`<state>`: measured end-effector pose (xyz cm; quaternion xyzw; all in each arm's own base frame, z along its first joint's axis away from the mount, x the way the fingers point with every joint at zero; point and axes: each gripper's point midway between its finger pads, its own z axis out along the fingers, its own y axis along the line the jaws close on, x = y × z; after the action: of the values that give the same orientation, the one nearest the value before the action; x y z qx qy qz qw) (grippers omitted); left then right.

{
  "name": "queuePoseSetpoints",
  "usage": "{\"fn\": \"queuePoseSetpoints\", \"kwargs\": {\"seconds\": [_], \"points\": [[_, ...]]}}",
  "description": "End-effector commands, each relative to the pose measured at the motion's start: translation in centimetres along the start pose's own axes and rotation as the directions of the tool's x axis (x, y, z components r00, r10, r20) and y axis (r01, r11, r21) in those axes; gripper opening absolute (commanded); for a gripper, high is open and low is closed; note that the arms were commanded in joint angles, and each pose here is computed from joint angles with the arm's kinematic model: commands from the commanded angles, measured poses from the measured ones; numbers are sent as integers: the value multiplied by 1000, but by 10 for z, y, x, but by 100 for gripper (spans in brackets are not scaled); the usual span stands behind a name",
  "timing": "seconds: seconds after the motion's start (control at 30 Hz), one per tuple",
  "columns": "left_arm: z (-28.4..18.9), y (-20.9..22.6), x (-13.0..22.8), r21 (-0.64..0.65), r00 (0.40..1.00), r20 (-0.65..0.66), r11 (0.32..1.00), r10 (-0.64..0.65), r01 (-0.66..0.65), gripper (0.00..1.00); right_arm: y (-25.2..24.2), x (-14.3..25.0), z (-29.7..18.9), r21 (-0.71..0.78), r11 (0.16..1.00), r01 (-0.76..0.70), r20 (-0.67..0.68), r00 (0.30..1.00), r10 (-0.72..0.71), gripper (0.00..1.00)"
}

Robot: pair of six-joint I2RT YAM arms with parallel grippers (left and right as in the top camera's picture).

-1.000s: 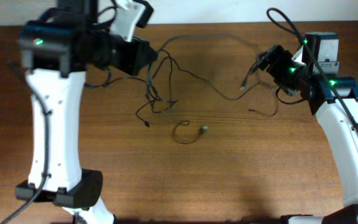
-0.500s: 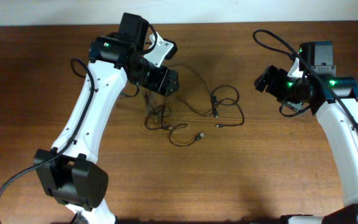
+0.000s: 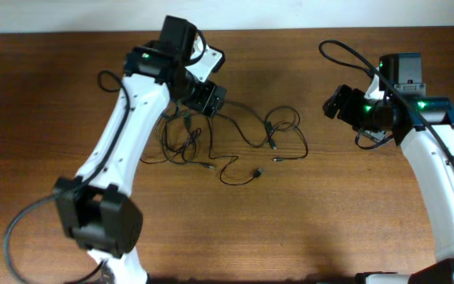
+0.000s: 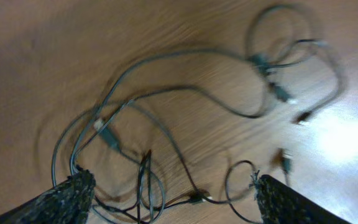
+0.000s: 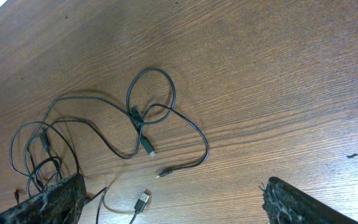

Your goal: Untangle cables

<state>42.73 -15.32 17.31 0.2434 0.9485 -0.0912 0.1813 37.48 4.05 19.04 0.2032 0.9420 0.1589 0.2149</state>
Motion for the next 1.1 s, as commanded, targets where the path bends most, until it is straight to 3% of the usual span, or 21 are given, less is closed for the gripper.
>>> {"fn": "queuePoseSetpoints", "kwargs": {"seconds": [0.0,0.2,0.27,0.43,0.67,0.93,1.03,1.07], "points": [[42,43,31,-207,960,-132,954,-248,218,83,-3,-4,-1,10,1000,12,9,1000,-12,92],[74,91,35,-253,969,-141,953,-204,164,83,-3,-4,0,13,1000,12,10,1000,-12,92],[78,102,33,-254,976,-133,958,-172,134,78,-5,-5,1,22,1000,11,10,1000,-11,93],[105,96,36,-126,985,-171,992,2,-24,71,-7,-4,5,27,1000,9,0,1000,-9,93],[141,109,32,-142,989,-148,990,3,-24,64,-6,-4,5,27,1000,9,0,1000,-9,93],[152,111,33,-142,989,-148,990,2,-24,30,-7,-4,5,27,1000,9,0,1000,-9,93],[165,111,42,-131,984,-178,991,-3,-20,29,-7,-4,5,27,1000,9,0,1000,-9,93],[169,111,46,-127,982,-191,992,-5,-20,24,-7,-4,5,27,1000,9,0,1000,-9,93]]}}
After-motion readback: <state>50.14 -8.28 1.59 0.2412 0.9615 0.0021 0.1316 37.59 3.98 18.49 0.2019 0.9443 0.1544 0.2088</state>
